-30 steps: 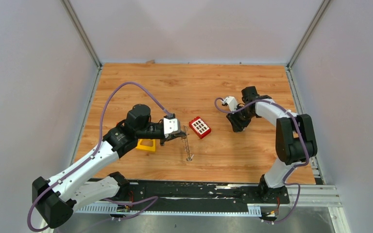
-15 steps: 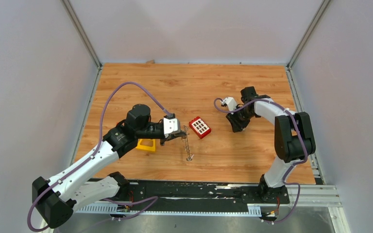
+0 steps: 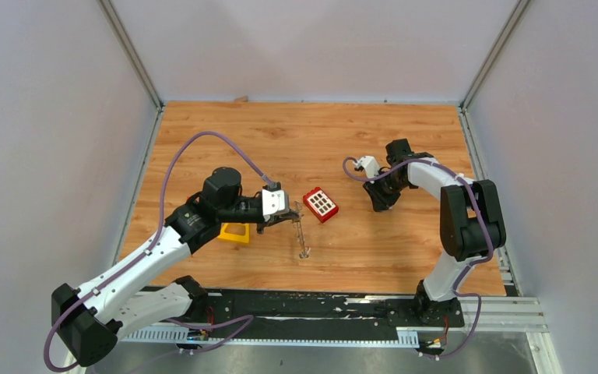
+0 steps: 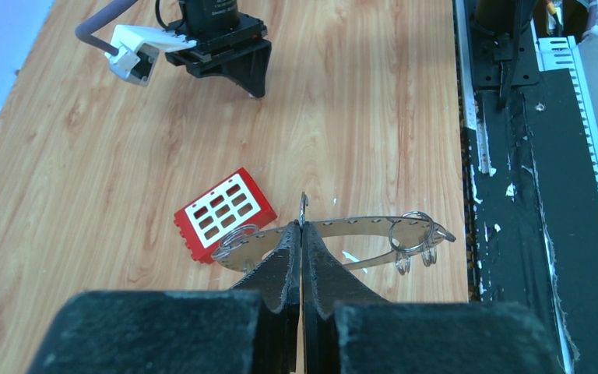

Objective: Put the keys on the keyring

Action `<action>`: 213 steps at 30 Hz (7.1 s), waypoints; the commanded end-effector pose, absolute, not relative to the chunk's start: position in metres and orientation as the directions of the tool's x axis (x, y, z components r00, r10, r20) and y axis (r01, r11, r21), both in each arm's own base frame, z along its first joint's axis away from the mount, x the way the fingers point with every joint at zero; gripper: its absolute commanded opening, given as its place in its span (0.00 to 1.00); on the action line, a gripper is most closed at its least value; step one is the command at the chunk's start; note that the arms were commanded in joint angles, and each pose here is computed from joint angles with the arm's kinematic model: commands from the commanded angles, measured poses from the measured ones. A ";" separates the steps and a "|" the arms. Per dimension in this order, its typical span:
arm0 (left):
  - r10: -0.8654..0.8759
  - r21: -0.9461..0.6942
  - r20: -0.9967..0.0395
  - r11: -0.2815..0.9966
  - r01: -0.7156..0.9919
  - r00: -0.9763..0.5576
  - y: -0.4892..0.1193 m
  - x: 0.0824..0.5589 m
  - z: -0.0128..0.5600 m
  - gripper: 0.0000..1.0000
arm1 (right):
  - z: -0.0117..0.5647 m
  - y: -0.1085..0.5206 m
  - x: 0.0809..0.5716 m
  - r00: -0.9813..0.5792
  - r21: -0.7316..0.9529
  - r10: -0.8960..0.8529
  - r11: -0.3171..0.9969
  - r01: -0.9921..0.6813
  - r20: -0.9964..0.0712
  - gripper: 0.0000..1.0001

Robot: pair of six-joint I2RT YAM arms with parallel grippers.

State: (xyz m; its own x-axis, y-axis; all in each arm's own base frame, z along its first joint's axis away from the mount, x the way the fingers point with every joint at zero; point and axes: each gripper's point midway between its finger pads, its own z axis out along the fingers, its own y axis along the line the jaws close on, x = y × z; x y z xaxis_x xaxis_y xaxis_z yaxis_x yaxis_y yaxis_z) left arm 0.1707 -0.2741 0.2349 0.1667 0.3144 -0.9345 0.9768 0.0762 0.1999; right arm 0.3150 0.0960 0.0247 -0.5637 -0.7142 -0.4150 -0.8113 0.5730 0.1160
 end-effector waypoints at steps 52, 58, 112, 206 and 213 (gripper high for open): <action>0.291 0.254 -0.931 0.081 0.964 0.220 -0.276 0.174 0.245 0.00 | 0.085 0.130 0.298 -0.408 0.157 -0.652 0.408 -0.899 -0.639 0.00; 0.314 0.252 -0.925 0.084 0.964 0.215 -0.277 0.180 0.251 0.00 | 0.145 0.162 0.274 -0.285 0.170 -0.541 0.253 -0.952 -0.791 0.00; 0.309 0.195 -0.941 0.165 0.967 0.137 -0.301 0.188 0.276 0.00 | 0.285 0.270 0.197 0.213 -0.224 -0.273 0.008 -0.975 -0.938 0.00; 0.160 0.071 -0.986 0.153 0.986 0.046 -0.313 0.173 0.267 0.00 | 0.271 0.285 0.177 0.147 -0.124 -0.246 -0.105 -0.987 -0.958 0.00; 0.163 0.065 -0.986 0.148 0.987 0.041 -0.314 0.173 0.266 0.00 | 0.272 0.288 0.177 0.149 -0.126 -0.246 -0.106 -0.986 -0.958 0.00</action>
State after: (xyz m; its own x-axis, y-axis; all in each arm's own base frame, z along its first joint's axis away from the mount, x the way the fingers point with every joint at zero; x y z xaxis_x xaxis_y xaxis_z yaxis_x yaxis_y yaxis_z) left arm 0.1739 -0.3086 0.2482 -0.0218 0.2124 -0.9769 0.9849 0.1724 0.0155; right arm 0.1784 0.2812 0.2509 0.1024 -0.2922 -0.9509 -0.9933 -0.0811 -0.0820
